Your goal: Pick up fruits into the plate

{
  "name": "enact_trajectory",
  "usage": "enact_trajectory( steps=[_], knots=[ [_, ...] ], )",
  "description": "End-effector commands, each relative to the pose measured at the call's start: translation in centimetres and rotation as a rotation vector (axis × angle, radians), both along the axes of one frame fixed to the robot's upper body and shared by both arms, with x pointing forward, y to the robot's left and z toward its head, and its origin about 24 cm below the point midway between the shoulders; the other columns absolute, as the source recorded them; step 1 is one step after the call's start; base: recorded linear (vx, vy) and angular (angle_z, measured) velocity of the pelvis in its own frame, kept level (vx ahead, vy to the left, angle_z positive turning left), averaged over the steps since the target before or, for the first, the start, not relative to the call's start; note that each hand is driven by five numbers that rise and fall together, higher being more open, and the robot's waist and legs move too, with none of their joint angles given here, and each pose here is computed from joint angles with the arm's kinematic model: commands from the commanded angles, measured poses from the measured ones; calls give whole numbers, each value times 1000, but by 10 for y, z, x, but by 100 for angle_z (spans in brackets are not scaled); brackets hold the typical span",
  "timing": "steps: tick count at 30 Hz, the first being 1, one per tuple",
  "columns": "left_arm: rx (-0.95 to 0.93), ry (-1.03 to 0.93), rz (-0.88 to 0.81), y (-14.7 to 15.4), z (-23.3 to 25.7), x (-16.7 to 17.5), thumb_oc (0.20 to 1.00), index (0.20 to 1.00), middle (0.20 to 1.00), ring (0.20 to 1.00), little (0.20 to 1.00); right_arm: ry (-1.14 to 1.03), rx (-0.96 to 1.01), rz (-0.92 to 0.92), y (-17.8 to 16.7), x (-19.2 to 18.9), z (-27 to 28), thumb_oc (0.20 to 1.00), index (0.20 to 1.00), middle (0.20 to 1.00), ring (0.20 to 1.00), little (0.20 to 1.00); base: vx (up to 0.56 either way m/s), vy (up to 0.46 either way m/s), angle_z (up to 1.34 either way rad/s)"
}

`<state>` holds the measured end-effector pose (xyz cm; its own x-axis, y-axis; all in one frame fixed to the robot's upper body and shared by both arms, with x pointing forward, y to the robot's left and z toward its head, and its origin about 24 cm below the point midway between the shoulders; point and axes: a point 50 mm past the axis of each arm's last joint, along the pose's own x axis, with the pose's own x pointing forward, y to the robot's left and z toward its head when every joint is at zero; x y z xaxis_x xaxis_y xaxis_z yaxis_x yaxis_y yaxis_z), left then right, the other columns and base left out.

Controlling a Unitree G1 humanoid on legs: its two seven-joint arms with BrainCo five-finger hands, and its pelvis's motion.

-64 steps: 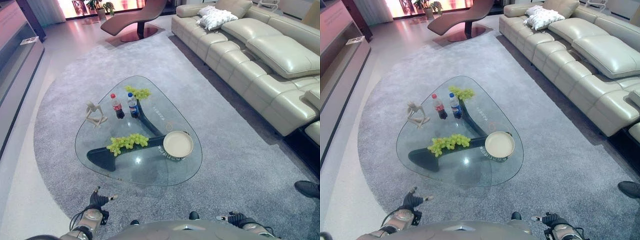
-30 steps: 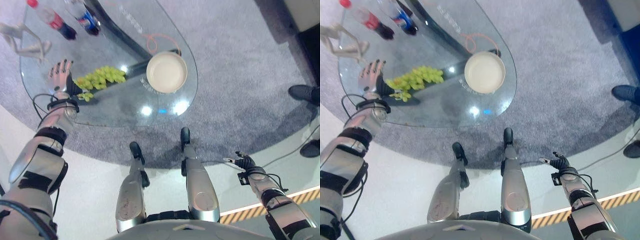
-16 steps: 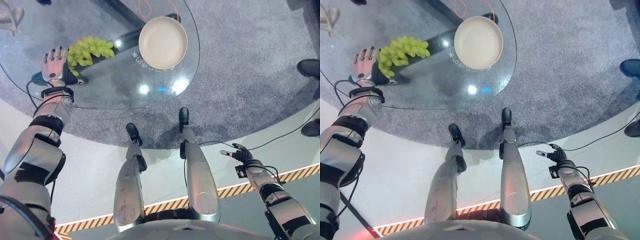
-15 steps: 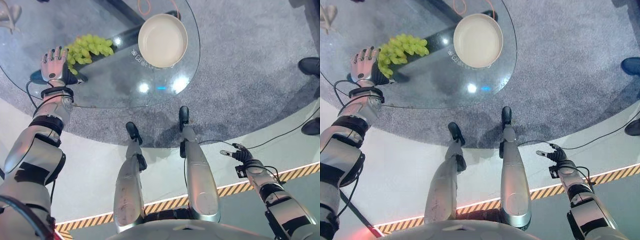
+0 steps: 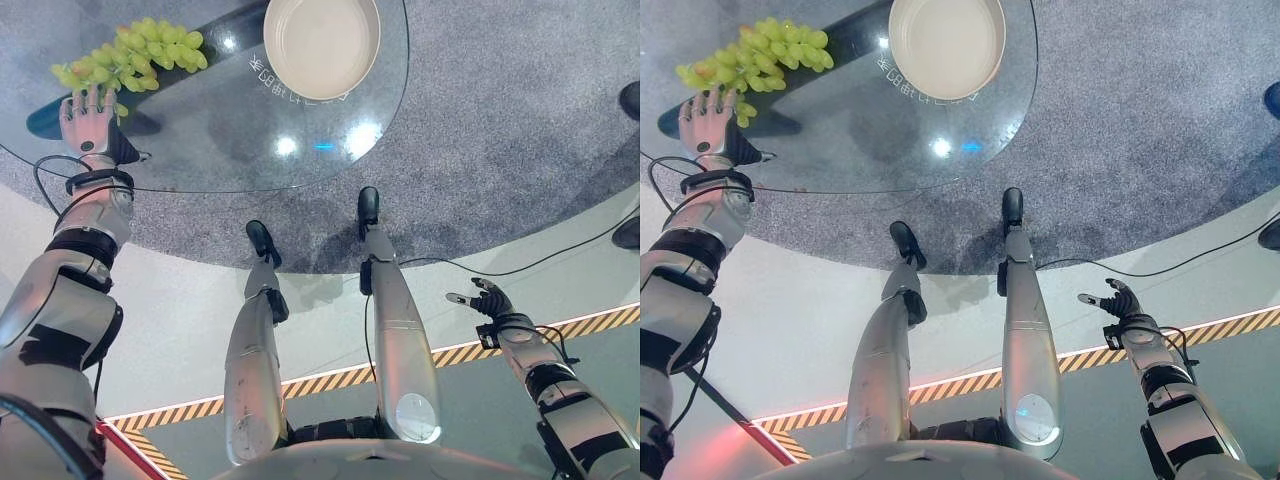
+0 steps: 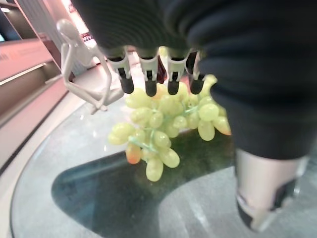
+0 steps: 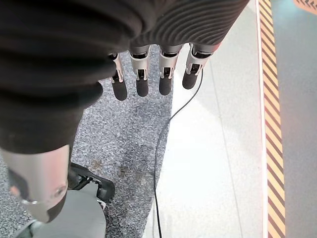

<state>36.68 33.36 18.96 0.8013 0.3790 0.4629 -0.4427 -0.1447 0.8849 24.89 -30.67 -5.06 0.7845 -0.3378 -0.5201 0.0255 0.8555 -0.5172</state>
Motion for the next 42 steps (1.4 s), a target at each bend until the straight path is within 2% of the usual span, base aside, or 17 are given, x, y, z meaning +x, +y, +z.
enact_trajectory(
  steps=[1, 7, 18, 22, 37, 42],
  knots=[
    [-10, -233, 235, 46, 39, -28, 1000, 1000, 1000, 1000, 1000, 84, -44, -23, -19, -35, -14, 1000, 1000, 1000, 1000, 1000, 0, 0, 0],
    [-132, -419, 251, 47, 63, -31, 1000, 1000, 1000, 1000, 1000, 102, -26, -10, -14, -43, -22, 1000, 1000, 1000, 1000, 1000, 9, -20, 2],
    [-49, -521, 235, 40, 98, -30, 1000, 1000, 1000, 1000, 1000, 113, -32, 13, -11, -42, -23, 1000, 1000, 1000, 1000, 1000, 8, -1, 2],
    [-56, -448, 212, 37, 104, -25, 1000, 1000, 1000, 1000, 1000, 101, -33, 10, -10, -40, -21, 1000, 1000, 1000, 1000, 1000, 9, 11, 0],
    [-132, 41, 93, 27, 95, -1, 1000, 1000, 1000, 1000, 1000, 59, -102, 40, -25, -31, -3, 1000, 1000, 1000, 1000, 1000, 38, 62, -4],
    [-202, 268, 149, 33, 79, -1, 1000, 1000, 1000, 1000, 1000, 37, -108, 47, -25, -26, 3, 1000, 1000, 1000, 1000, 1000, 14, -1, 0]
  ],
)
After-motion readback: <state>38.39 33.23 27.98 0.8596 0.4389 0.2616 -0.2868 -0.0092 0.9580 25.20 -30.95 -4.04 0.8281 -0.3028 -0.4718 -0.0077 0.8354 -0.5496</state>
